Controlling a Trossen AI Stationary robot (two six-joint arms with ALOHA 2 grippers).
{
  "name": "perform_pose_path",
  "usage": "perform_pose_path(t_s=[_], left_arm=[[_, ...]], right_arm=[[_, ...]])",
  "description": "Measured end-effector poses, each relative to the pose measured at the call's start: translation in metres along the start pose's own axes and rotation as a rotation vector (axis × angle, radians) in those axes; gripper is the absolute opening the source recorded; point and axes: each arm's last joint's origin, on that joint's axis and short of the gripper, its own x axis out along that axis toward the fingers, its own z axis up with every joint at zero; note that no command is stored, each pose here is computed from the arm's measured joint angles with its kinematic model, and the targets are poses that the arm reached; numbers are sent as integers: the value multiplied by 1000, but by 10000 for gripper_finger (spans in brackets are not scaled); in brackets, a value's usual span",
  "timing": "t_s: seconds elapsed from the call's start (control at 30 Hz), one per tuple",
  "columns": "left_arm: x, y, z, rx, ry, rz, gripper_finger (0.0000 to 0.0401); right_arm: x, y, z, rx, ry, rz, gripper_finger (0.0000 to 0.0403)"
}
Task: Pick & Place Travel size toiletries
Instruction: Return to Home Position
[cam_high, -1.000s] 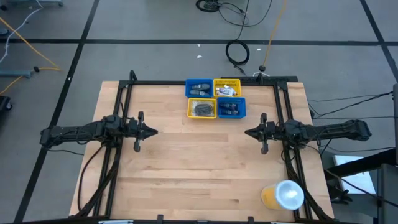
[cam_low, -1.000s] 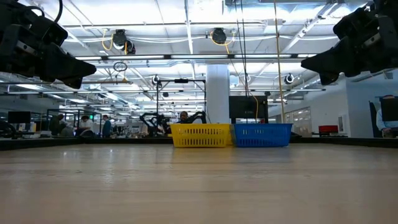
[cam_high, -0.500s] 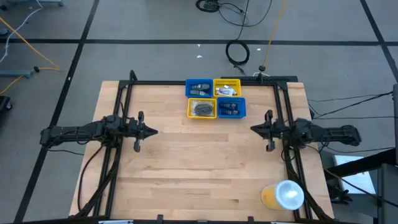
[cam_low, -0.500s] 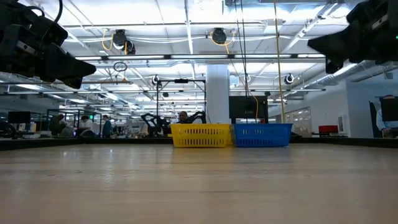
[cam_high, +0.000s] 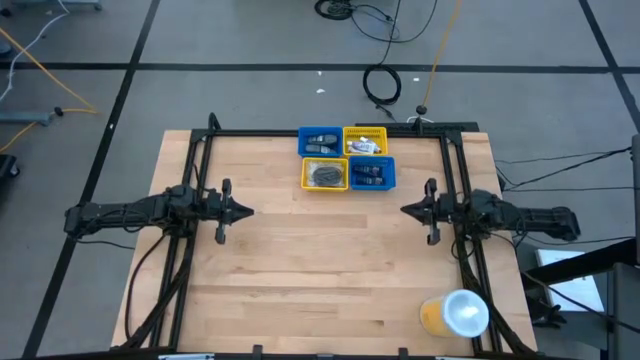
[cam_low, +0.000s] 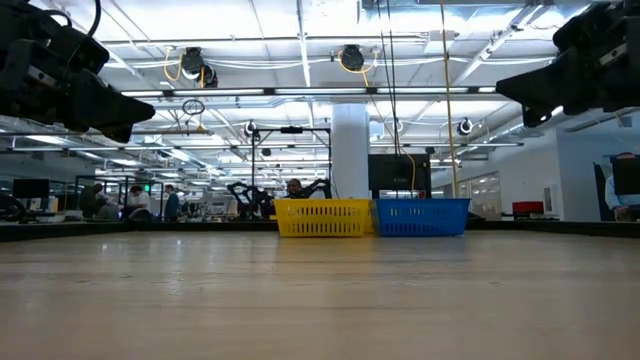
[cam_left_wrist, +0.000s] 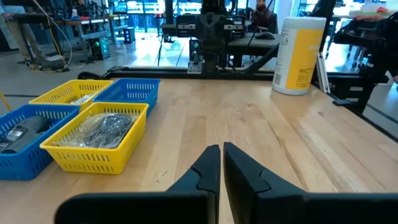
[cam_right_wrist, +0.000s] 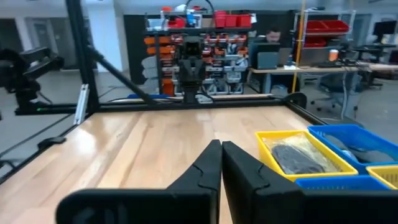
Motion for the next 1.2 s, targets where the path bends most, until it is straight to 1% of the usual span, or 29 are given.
perform_pose_path(t_s=[0.1, 0.23, 0.5, 0.67, 0.8, 1.07, 1.2], left_arm=[[0, 0, 0, 0, -1, 3, 8], [0, 0, 0, 0, -1, 4, 2], [0, 0, 0, -1, -1, 4, 24], [0, 0, 0, -1, -1, 4, 28], [0, 0, 0, 0, -1, 4, 23], [0, 0, 0, 0, -1, 5, 3], [0, 0, 0, 0, -1, 5, 5]], right_arm=[[0, -2, 0, 20, 1, -18, 4], [0, -2, 0, 22, 4, -10, 4], [0, -2, 0, 32, 4, -5, 4], [0, -2, 2, -7, -24, -5, 4], [1, -2, 5, -7, -50, -5, 4], [1, -2, 5, -8, -52, -5, 4], [1, -2, 5, -8, -53, -5, 4]])
